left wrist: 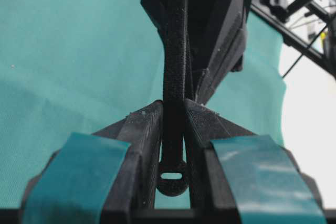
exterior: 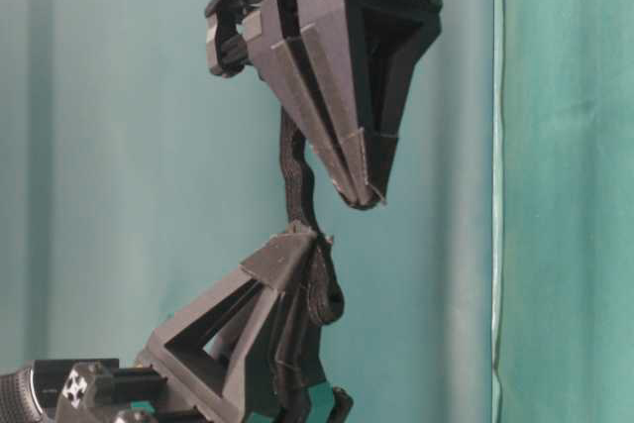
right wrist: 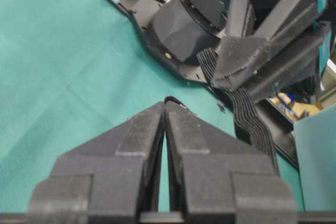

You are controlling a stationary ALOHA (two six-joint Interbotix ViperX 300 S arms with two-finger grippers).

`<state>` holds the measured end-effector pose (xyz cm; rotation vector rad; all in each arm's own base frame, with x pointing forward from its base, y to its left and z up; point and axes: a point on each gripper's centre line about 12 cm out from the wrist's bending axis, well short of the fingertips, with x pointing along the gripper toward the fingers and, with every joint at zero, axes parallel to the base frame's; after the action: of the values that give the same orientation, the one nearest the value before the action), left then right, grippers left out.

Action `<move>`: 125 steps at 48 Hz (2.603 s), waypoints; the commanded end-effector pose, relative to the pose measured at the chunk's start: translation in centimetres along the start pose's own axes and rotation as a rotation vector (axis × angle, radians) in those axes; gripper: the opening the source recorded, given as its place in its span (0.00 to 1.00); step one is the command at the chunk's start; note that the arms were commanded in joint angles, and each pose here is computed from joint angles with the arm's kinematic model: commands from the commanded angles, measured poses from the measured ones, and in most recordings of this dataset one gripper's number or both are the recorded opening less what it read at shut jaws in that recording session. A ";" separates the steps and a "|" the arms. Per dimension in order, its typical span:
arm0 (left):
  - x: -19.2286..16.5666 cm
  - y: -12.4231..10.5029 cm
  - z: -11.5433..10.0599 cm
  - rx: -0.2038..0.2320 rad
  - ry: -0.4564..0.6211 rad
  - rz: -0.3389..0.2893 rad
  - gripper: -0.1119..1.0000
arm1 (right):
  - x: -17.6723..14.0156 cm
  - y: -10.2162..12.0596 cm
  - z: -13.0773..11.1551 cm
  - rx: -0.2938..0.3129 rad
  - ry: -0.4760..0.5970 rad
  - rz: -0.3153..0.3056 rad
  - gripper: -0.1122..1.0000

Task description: Peel off the Velcro with your right arm.

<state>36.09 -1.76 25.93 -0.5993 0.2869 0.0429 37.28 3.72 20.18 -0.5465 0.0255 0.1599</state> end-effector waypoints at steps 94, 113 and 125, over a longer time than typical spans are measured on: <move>-0.3 -0.7 0.7 0.000 -0.033 -0.028 0.19 | 1.6 1.1 1.1 -0.006 -0.006 0.042 0.01; -0.3 -0.7 0.7 0.000 -0.034 -0.028 0.19 | 1.4 0.9 1.3 -0.005 -0.011 0.039 0.34; -0.3 -0.6 0.6 0.000 -0.031 -0.026 0.19 | 0.3 0.7 1.8 -0.006 -0.023 0.032 0.50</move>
<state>36.03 -1.98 25.90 -0.5975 0.2768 0.0335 37.90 5.14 19.62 -0.5497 0.0625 0.2059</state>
